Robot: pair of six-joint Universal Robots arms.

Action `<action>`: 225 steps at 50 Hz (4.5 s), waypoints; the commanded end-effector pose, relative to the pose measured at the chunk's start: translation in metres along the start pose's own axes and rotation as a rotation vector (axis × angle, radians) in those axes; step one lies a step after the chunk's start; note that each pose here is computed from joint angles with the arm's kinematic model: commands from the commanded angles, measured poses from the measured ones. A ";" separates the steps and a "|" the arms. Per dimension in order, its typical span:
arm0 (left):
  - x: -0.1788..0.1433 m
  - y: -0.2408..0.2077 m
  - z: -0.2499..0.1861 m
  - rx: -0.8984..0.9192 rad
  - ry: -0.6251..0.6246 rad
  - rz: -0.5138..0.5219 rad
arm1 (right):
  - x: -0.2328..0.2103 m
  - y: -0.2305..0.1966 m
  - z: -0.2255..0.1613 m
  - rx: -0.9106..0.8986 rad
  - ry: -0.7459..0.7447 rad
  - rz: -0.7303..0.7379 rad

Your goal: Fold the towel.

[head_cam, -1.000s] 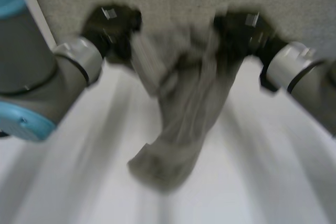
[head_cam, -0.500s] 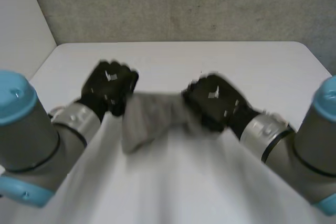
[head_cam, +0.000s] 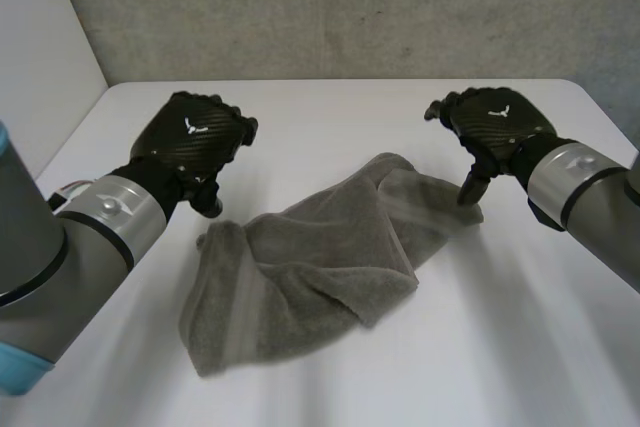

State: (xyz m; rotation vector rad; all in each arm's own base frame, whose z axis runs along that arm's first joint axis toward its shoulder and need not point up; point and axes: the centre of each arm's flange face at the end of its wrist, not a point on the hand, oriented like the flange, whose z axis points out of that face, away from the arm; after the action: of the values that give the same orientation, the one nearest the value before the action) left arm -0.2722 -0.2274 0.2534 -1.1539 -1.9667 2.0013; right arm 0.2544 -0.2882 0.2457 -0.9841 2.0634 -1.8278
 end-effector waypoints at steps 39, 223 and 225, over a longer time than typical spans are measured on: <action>0.027 0.075 0.039 -0.407 0.078 -0.156 | -0.022 0.084 0.130 -0.175 -0.161 -0.156; -0.051 0.061 -0.059 0.139 -0.184 -0.024 | 0.045 -0.010 -0.085 -0.108 0.056 -0.237; -0.050 0.060 -0.062 0.141 -0.171 -0.022 | 0.048 -0.012 -0.087 -0.095 0.050 -0.233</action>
State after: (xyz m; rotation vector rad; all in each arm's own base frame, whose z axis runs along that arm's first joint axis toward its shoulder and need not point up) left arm -0.1784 -0.2267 0.2257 -0.9314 -1.8805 2.2719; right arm 0.1832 -0.2525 0.2725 -1.2844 2.1973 -1.8703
